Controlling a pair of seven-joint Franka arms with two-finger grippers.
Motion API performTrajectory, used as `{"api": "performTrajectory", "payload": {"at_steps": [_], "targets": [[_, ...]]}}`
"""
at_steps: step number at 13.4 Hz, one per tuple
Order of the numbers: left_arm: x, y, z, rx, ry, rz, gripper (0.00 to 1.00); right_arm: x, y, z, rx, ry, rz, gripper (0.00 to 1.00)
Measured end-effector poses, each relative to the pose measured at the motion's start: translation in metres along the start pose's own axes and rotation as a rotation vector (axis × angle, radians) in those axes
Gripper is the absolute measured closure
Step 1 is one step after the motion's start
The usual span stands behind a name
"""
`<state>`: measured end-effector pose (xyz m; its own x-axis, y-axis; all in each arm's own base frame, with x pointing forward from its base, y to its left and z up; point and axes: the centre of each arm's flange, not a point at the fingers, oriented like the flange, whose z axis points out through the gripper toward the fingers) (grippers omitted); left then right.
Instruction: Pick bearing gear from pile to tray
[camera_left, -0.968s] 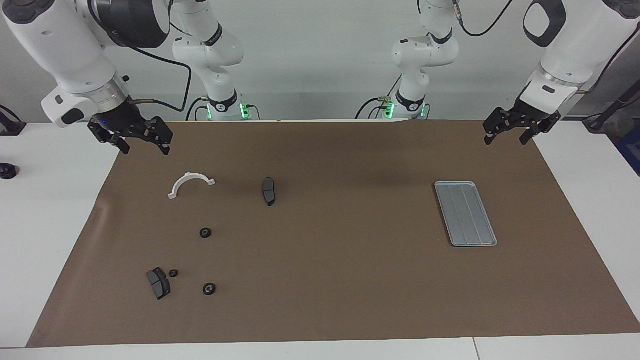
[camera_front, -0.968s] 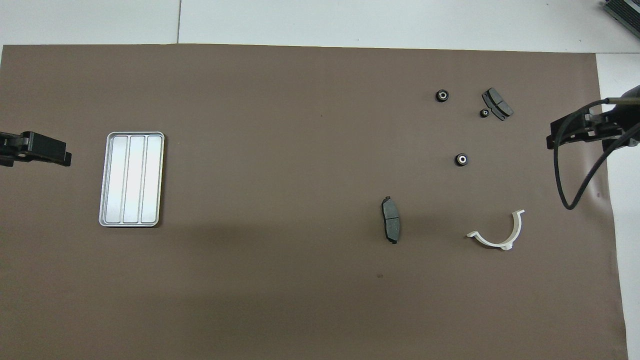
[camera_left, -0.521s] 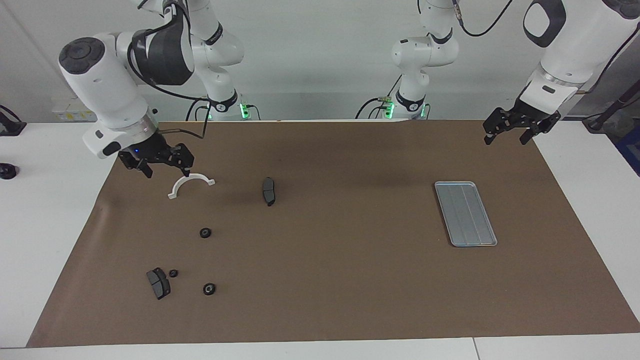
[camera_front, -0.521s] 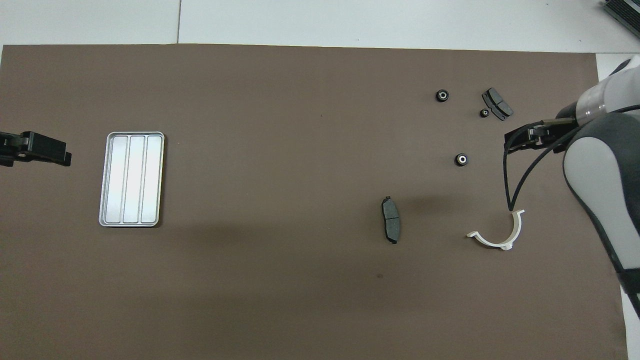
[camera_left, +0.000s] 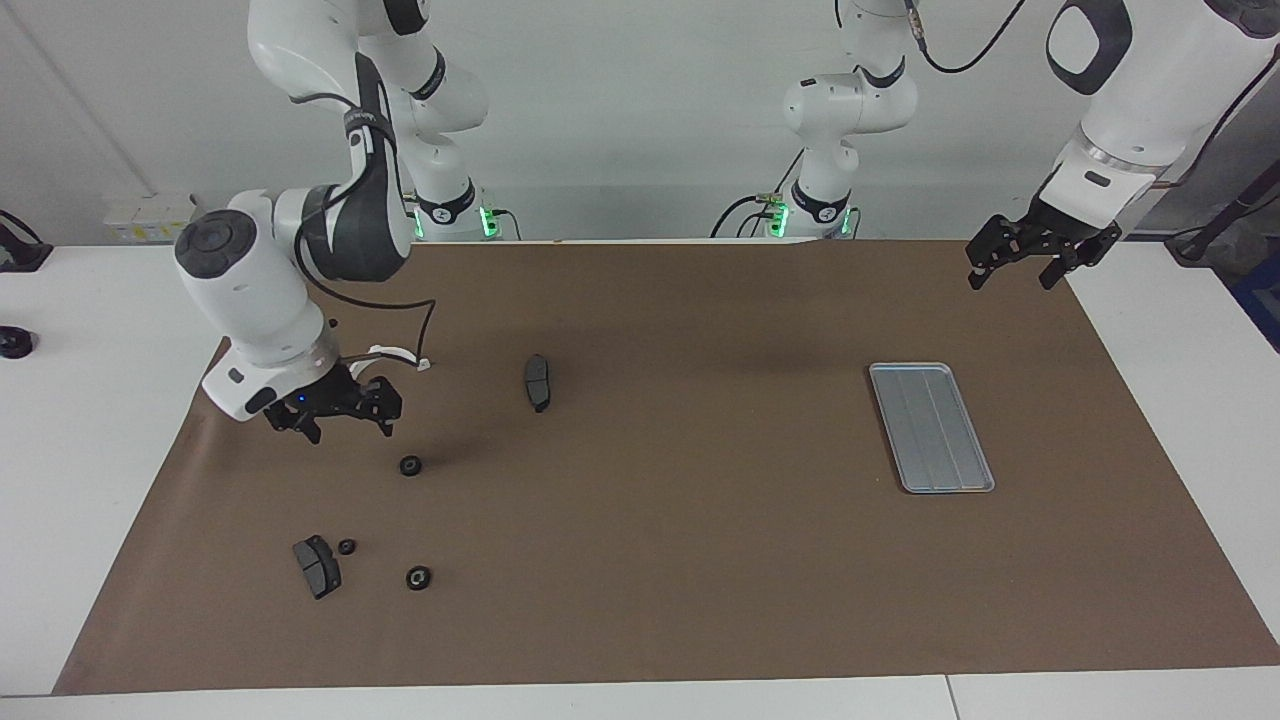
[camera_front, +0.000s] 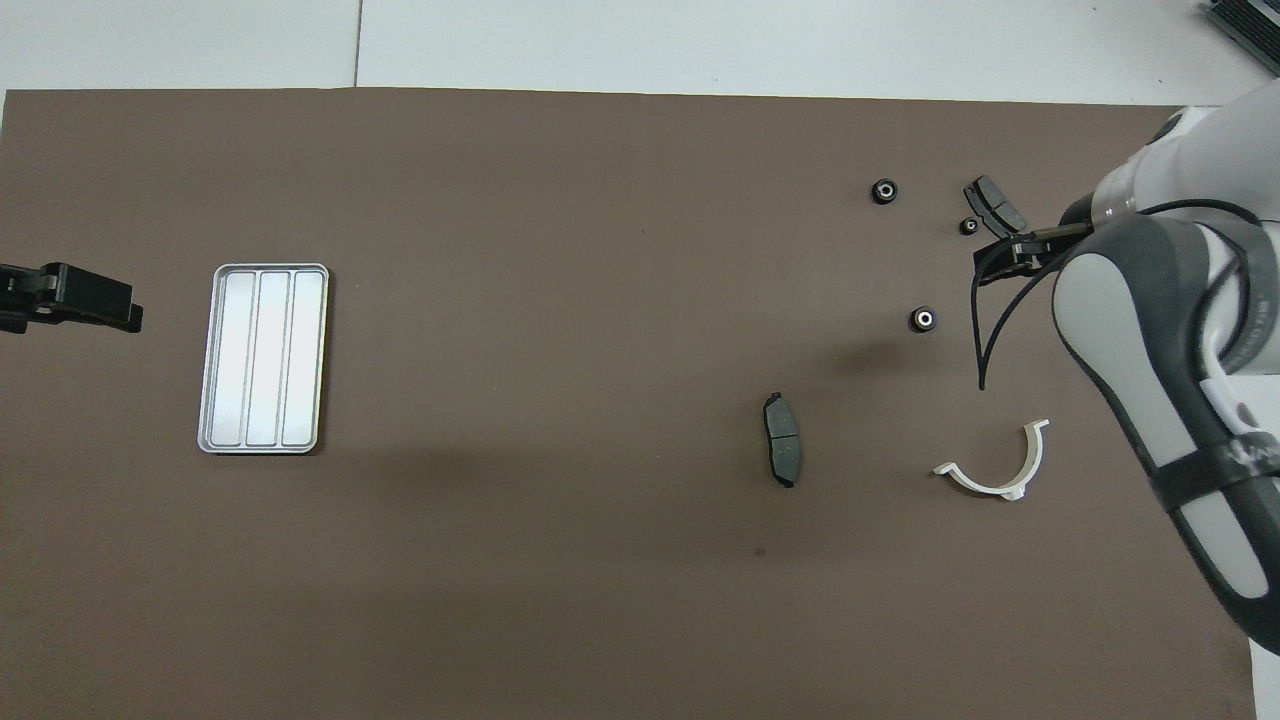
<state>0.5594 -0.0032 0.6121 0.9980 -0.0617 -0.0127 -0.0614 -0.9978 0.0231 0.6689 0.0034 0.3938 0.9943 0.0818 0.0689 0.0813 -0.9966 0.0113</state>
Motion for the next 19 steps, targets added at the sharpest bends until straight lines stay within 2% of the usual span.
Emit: {"api": "performTrajectory", "payload": {"at_steps": [4, 7, 9, 14, 18, 19], "targets": [[0.000, 0.000, 0.000, 0.000, 0.000, 0.000, 0.00, 0.023, 0.000, 0.058, -0.012, 0.042, -0.005, 0.00], [0.000, 0.000, 0.000, 0.000, 0.000, 0.000, 0.00, 0.036, -0.013, 0.080, -0.015, 0.061, -0.028, 0.00], [0.000, 0.000, 0.000, 0.000, 0.000, 0.000, 0.00, 0.040, -0.028, 0.084, -0.014, 0.066, -0.050, 0.00], [0.000, 0.000, 0.000, 0.000, 0.000, 0.000, 0.00, 0.063, -0.044, 0.089, -0.017, 0.131, -0.073, 0.00], [0.000, 0.000, 0.000, 0.000, 0.000, 0.000, 0.00, 0.075, -0.053, 0.097, -0.019, 0.190, -0.087, 0.05], [0.000, 0.000, 0.000, 0.000, 0.000, 0.000, 0.00, 0.077, -0.053, 0.099, -0.020, 0.205, -0.086, 0.12]]}}
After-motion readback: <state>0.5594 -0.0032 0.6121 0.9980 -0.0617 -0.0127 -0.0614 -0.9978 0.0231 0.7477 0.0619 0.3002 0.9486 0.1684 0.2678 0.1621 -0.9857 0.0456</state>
